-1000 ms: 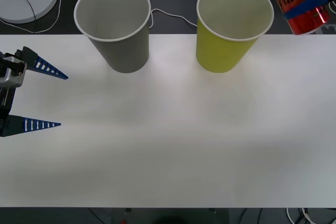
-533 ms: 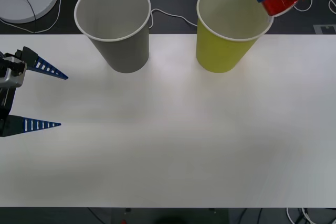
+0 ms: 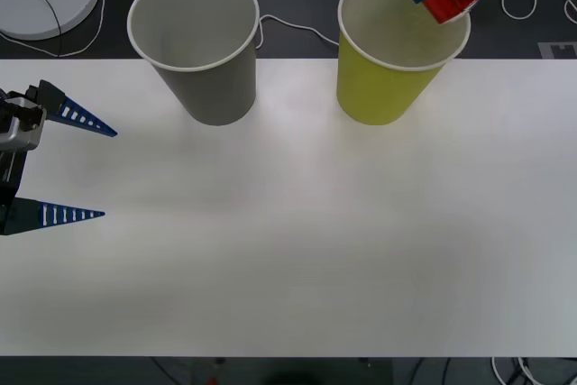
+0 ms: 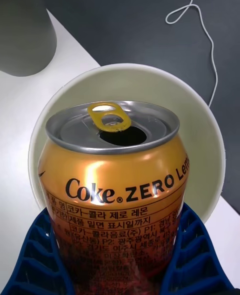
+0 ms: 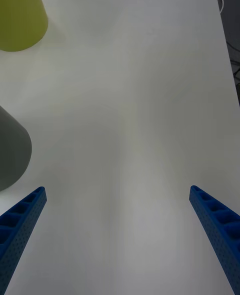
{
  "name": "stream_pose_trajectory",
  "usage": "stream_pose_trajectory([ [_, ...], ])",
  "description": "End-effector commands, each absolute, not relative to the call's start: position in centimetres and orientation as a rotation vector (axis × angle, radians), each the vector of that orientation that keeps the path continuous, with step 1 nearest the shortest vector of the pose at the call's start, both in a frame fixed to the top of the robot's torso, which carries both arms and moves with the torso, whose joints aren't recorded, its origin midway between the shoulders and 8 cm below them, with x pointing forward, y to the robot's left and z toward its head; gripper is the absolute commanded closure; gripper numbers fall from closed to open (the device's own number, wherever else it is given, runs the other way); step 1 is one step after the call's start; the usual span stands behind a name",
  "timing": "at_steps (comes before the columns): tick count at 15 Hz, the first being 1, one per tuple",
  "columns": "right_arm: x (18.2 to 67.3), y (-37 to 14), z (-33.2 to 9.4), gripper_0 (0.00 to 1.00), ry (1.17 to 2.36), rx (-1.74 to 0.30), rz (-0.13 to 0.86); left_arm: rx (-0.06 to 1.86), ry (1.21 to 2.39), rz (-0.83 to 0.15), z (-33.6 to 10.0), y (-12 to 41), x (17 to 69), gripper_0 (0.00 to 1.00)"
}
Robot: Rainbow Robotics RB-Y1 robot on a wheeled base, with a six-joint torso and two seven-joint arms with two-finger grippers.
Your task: Put the can into the green bin and the plastic bottle into the gray bin
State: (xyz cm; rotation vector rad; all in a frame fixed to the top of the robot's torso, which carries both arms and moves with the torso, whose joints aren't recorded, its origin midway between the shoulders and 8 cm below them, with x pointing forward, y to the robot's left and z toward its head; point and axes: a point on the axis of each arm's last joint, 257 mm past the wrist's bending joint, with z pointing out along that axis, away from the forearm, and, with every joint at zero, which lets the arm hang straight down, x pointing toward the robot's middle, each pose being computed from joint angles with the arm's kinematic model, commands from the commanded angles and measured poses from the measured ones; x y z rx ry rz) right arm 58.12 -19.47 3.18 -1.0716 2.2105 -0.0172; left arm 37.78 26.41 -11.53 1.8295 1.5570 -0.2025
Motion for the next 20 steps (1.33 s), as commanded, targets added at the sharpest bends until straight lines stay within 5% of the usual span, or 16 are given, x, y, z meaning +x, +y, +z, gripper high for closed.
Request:
stream_pose_trajectory([
  [1, 58.3, -19.4, 3.5, 0.82, 2.187, -1.104, -0.046, 1.830, 1.557, -0.203, -11.5, 26.4, 37.8, 0.00],
  [4, 58.3, -19.3, 4.0, 0.00, 2.162, -1.140, -0.061, 1.830, 1.557, -0.203, -11.5, 26.4, 37.8, 0.00],
  [20, 49.4, -23.6, 2.8, 0.00, 2.026, -1.276, 0.136, 1.830, 1.557, -0.203, -11.5, 26.4, 37.8, 0.00],
])
